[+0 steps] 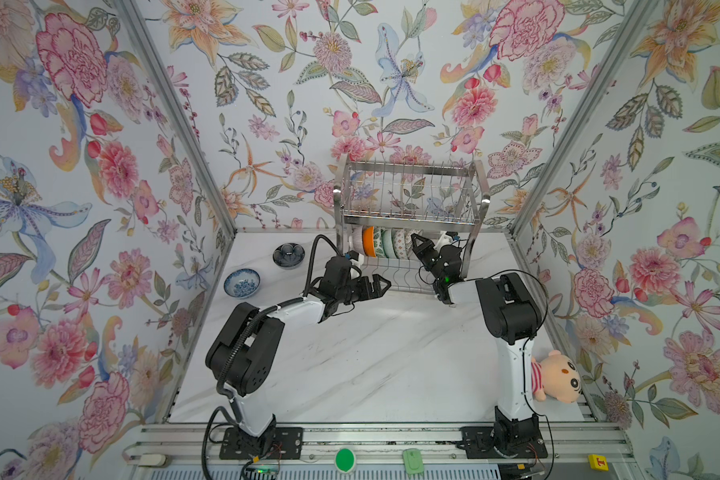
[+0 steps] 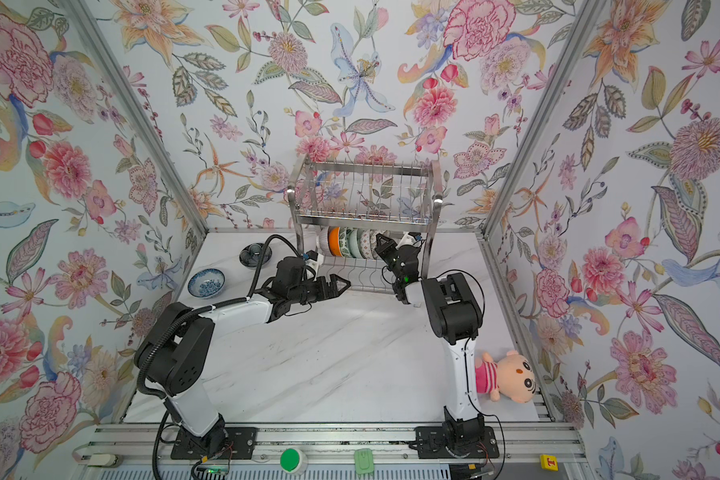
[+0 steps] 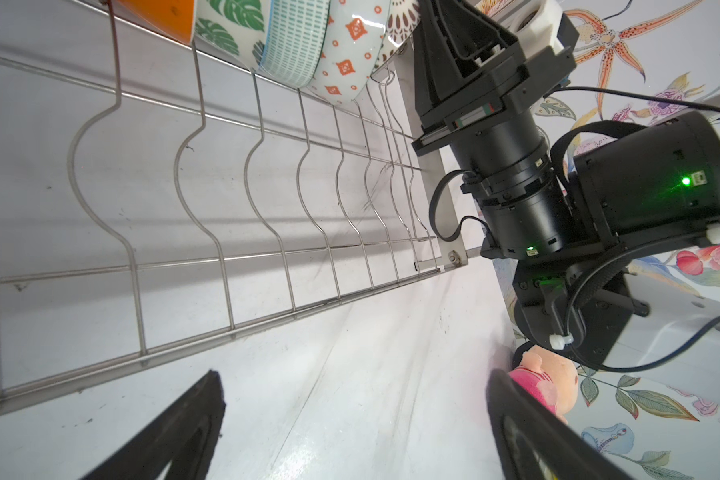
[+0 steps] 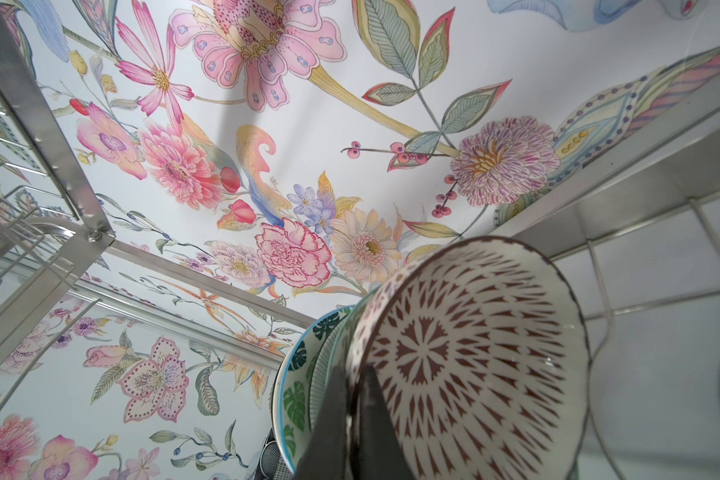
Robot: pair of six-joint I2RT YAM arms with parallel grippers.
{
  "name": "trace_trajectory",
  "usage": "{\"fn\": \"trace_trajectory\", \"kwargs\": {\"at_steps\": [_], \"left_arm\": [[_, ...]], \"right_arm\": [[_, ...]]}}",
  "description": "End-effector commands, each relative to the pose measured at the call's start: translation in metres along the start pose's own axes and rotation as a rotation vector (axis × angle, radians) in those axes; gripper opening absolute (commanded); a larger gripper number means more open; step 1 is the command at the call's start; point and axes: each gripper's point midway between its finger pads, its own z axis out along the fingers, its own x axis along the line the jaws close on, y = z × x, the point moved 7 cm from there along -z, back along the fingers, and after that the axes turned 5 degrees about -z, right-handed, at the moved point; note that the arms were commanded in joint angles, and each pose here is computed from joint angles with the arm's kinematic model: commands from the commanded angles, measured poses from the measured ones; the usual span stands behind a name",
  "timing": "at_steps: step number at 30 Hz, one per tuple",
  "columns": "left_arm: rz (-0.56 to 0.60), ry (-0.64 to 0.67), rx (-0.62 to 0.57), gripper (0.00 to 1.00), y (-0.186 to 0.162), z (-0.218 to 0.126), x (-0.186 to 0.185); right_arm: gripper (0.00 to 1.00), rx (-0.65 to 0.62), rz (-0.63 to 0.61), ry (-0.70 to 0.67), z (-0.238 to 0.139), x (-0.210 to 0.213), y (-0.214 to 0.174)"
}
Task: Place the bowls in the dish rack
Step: 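Hold the starburst bowl in the rack with the right gripper while the left gripper waits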
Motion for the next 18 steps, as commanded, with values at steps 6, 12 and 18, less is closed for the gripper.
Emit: {"fn": "trace_trajectory", "kwargs": {"at_steps": [6,12,18], "left_arm": [[0.011,-0.008,0.002,0.99,0.002,0.0,-0.003],[0.011,-0.005,0.005,0.99,0.003,0.003,-0.003],[0.006,-0.002,0.01,0.99,0.001,0.006,0.0]], "right_arm": [[0.03,-0.034,-0.05,0.012,-0.004,0.015,0.017],[0.04,-0.036,-0.053,-0.009,-0.004,0.011,0.019],[0.08,-0.034,-0.045,-0.021,-0.002,0.006,0.021]]}}
